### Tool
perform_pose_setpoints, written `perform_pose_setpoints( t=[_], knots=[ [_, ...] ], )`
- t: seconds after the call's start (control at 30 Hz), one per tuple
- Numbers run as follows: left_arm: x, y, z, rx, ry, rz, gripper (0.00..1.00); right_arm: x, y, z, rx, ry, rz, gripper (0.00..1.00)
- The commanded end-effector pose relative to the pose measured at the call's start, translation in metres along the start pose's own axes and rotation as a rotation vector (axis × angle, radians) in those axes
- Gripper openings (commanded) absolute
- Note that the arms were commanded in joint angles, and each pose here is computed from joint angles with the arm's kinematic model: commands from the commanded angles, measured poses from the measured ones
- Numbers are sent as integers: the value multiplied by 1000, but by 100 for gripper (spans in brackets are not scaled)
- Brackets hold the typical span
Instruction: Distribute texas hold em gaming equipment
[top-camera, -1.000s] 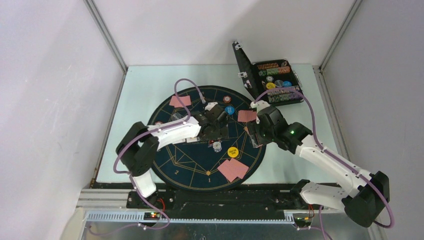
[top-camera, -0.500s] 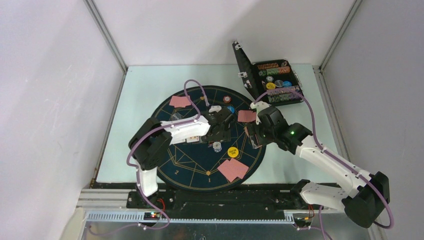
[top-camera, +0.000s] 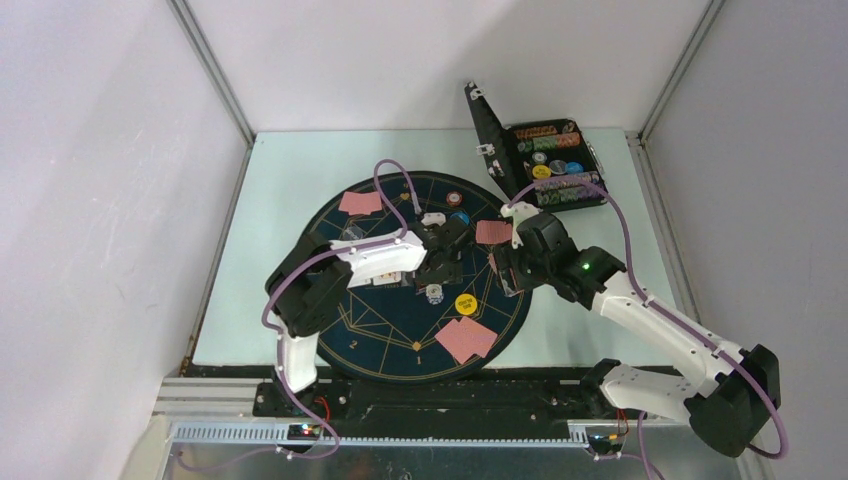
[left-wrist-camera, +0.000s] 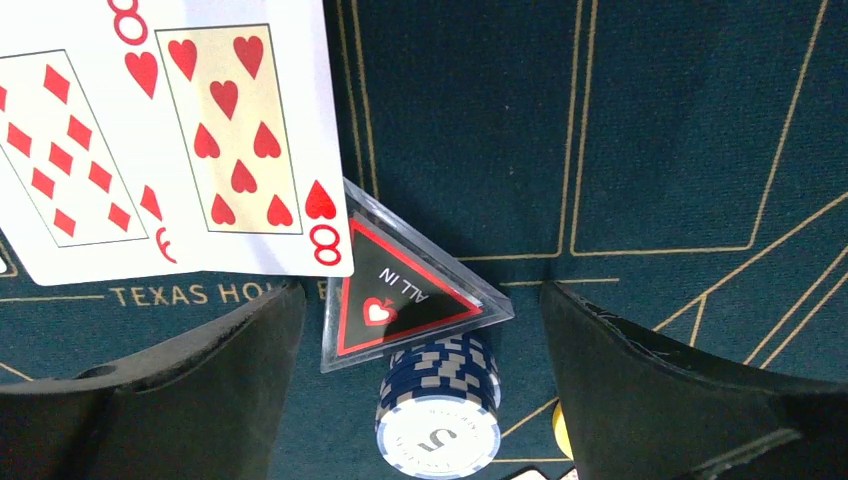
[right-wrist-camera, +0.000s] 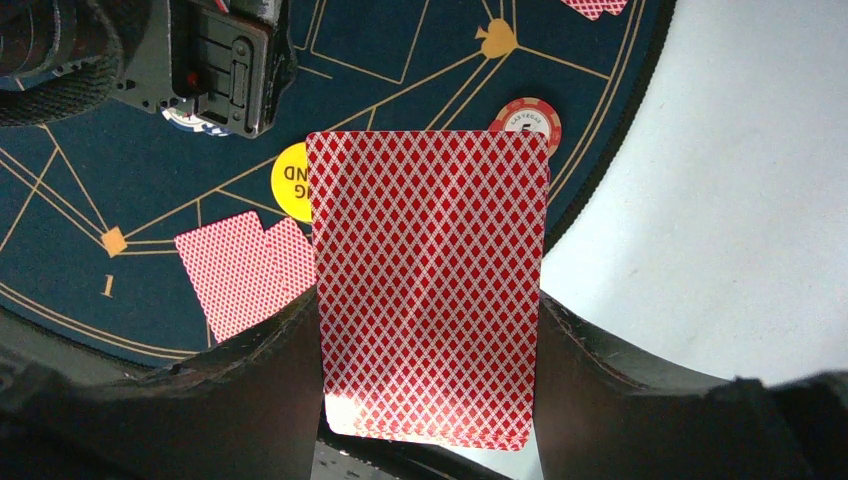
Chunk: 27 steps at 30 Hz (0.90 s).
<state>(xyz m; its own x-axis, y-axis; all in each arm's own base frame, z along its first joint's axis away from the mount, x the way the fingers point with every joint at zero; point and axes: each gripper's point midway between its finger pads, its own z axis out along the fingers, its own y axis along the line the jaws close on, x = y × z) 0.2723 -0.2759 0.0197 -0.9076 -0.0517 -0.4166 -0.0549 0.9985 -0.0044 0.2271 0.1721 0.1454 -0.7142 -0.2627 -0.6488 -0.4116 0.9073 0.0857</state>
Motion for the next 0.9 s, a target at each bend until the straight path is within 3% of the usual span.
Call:
perform_pose_setpoints(
  t=[0.0,0.2,0.33,0.57,0.87],
  knots=[
    [0,-2,6,-35,-6,-3,92,-16,2,-5,-21,-70,0,0],
    [-1,-1,12,-45,-18,-5,87,-15,4,-4,-29,-68,-1,0],
    [0,-1,14,-57,-11,-1,78,-14,3,-4,-28,-67,0,0],
    [4,-2,19,-51,2,5,74,-13,5,-3,-38,-62,-5,0],
    [-6,5,20,-86,-28,-22,88,-13,7,-2,-47,-60,-5,0]
  ],
)
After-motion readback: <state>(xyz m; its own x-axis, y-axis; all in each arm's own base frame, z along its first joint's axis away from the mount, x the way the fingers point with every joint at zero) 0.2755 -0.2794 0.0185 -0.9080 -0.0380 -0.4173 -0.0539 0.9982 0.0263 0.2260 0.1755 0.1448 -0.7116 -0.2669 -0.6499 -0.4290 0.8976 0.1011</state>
